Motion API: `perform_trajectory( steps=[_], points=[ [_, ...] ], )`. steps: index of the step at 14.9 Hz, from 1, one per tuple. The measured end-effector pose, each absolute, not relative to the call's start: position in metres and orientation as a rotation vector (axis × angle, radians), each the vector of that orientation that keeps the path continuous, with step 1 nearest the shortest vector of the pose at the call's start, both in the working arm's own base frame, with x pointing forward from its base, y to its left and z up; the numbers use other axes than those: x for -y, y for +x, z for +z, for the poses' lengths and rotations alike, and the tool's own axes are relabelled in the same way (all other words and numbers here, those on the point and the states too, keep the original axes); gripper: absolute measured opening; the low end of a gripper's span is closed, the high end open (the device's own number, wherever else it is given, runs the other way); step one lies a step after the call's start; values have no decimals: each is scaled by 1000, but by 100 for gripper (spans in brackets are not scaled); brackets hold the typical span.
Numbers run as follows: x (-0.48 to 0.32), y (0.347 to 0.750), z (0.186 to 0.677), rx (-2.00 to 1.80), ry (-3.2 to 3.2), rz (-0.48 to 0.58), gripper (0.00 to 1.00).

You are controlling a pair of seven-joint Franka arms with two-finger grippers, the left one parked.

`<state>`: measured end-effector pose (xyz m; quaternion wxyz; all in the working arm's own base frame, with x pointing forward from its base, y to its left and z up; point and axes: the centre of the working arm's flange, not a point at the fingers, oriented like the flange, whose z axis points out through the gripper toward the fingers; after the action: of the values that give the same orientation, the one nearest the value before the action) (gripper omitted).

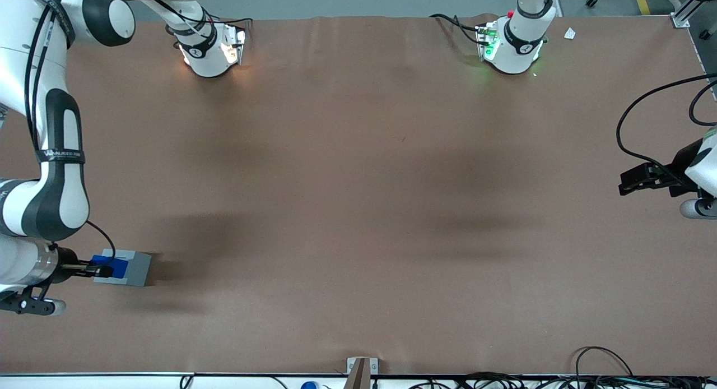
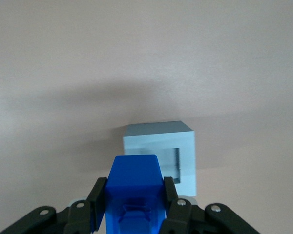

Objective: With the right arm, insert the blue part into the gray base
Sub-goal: 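Lower the held blue block into the gray base's recess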

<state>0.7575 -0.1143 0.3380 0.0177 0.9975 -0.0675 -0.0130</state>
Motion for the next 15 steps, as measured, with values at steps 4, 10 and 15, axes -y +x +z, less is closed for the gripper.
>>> perform_trajectory(
  steps=[4, 10, 15],
  points=[
    [126, 759, 319, 174, 3101, -39, 51],
    [134, 760, 310, 145, 3101, -28, 51],
    [134, 759, 309, 109, 3103, -35, 51]
  ],
)
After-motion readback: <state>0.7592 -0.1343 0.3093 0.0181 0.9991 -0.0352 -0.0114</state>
